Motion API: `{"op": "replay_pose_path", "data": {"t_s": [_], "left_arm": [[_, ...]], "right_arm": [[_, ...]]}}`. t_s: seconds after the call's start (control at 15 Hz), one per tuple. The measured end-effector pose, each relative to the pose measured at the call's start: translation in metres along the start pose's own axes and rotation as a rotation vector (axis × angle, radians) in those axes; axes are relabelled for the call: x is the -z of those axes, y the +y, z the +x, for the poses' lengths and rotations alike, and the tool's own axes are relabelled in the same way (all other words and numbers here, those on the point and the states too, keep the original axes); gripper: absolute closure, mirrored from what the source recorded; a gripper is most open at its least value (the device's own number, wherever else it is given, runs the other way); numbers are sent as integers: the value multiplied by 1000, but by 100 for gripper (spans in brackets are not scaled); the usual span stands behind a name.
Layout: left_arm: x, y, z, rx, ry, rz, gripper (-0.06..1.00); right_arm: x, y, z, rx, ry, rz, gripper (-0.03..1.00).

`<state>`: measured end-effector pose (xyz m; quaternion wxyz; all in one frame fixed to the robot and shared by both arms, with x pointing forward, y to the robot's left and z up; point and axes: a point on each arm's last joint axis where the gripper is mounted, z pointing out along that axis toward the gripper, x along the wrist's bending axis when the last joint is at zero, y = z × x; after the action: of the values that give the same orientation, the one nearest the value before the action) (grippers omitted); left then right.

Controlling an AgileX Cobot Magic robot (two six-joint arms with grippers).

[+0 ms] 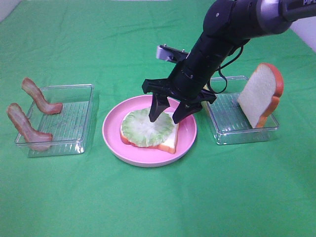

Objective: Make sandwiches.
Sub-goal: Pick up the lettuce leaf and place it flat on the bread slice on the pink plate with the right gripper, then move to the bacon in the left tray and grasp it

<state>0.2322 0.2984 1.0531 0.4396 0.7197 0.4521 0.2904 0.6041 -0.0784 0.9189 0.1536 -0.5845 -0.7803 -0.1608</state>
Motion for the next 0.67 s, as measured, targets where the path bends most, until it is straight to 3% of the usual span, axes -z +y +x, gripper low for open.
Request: {"op": "replay_pose_path", "data": {"t_s": [0.2, 0.47, 0.6, 0.67], "left_arm": [[0, 0, 0, 0, 0, 0, 20], [0, 0, 0, 0, 0, 0, 20], [0, 0, 0, 0, 0, 0, 20], [0, 0, 0, 0, 0, 0, 20]], "right_arm": [[19, -4, 8, 31, -4, -2, 26], [78, -14, 28, 128, -40, -90, 24], [121, -34, 38, 204, -96, -86, 24], [121, -34, 38, 204, -96, -86, 24]]}}
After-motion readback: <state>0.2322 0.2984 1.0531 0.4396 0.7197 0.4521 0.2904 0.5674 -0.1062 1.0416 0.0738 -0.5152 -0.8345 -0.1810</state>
